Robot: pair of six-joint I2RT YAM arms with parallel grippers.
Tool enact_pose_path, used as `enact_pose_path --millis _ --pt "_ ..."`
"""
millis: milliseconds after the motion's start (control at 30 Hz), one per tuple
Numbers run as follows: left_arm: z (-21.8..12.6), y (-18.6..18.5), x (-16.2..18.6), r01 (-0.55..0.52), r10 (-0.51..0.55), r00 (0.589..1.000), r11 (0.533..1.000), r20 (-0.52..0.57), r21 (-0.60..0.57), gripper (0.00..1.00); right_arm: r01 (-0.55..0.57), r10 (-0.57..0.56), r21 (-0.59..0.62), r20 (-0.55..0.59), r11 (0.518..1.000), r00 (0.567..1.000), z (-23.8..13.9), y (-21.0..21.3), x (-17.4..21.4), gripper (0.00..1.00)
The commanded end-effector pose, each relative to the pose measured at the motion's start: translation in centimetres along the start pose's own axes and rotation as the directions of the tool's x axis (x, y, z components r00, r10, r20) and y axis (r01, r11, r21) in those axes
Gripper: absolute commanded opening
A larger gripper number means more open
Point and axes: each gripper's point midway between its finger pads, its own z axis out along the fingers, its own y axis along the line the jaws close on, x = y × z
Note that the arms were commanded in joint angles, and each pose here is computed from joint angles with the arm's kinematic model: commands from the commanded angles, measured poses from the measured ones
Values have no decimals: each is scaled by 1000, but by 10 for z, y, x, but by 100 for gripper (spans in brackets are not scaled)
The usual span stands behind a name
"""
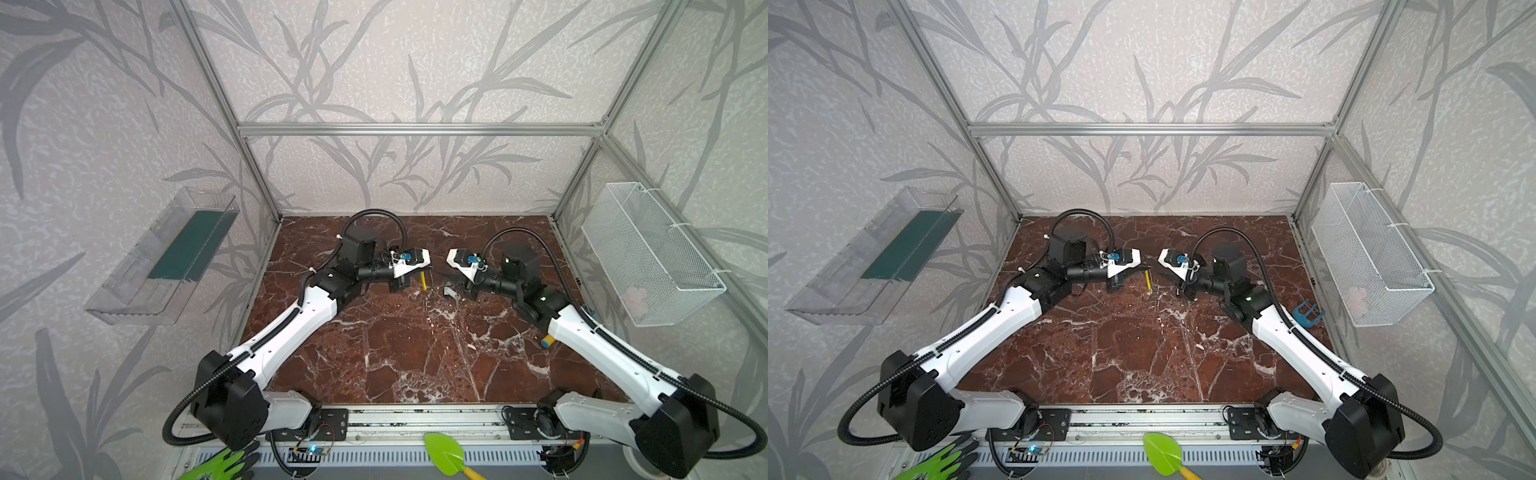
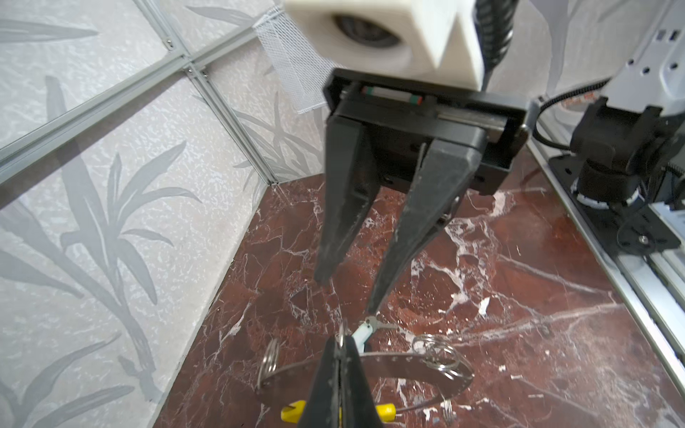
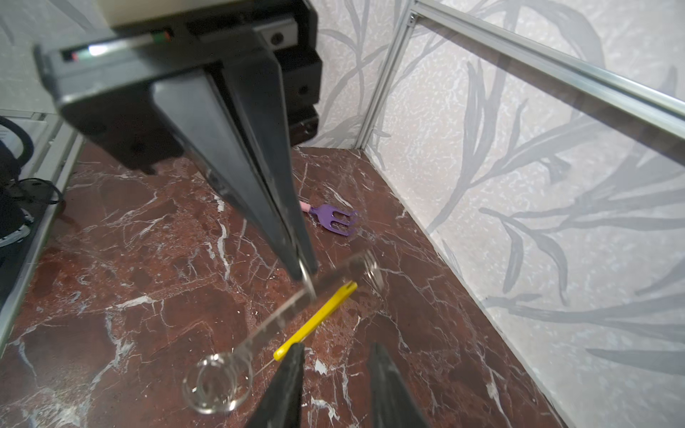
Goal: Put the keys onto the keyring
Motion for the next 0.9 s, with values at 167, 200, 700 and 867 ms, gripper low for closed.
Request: enact_pose_path --millis 167,200,700,867 --pt "-12 16 -56 69 -66 951 998 302 2 0 -56 70 -58 270 997 960 -13 -2 -52 24" --pt "-13 16 -57 70 -68 949 998 309 4 0 -62 79 -66 289 996 954 -12 -2 -55 23" --pt "-11 7 -59 74 -89 940 996 328 57 0 -56 130 -178 433 982 892 -7 -1 -87 23" --pt "-10 6 -58 62 -77 943 996 325 57 0 -44 141 -220 451 975 881 -9 5 -90 22"
